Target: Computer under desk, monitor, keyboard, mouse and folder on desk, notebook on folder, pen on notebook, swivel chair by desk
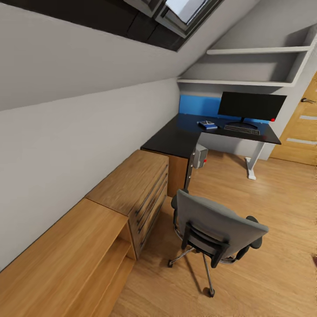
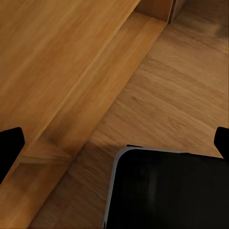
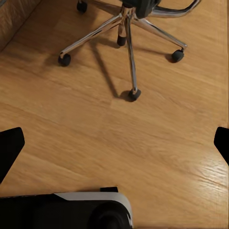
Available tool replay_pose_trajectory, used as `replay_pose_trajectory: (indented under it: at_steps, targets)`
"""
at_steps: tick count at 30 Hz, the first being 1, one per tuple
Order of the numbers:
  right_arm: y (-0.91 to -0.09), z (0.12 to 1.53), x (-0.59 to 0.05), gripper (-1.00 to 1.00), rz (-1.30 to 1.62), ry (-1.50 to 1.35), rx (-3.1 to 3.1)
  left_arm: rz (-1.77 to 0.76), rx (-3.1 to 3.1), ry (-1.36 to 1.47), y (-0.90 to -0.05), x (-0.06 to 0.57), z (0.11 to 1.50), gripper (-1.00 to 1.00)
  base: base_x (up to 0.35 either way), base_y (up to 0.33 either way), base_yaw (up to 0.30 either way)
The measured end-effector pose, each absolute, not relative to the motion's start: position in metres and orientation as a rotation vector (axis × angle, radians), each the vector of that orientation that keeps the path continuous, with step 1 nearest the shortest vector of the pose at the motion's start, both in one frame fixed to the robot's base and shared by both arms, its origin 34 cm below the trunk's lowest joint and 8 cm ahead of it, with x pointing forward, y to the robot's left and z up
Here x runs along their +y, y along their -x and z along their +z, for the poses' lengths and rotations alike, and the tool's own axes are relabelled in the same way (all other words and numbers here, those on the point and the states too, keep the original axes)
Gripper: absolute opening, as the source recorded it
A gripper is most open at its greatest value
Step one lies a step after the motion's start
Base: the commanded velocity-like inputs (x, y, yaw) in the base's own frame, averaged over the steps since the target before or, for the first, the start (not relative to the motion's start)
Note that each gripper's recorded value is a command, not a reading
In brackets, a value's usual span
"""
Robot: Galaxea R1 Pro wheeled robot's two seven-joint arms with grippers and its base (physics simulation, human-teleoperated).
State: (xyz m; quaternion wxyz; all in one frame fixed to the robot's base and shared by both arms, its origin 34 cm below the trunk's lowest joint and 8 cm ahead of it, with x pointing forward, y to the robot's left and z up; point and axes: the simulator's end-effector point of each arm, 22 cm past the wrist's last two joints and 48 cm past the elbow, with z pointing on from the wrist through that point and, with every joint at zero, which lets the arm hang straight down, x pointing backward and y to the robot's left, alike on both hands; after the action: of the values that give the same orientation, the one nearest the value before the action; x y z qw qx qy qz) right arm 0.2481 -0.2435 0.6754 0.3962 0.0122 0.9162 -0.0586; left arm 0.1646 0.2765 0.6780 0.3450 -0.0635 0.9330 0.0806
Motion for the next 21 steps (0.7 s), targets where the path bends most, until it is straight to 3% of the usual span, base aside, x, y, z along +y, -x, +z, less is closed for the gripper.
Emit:
replay_pose_trajectory:
  at_steps: [21]
  targets:
    - [-0.2388,0.6718,-0.2433,1.0,-0.149,-0.028,2.351,0.214,2.452,0.163,-0.1555,0.2766,0.6768,1.0,-0.002,0.006,-0.168]
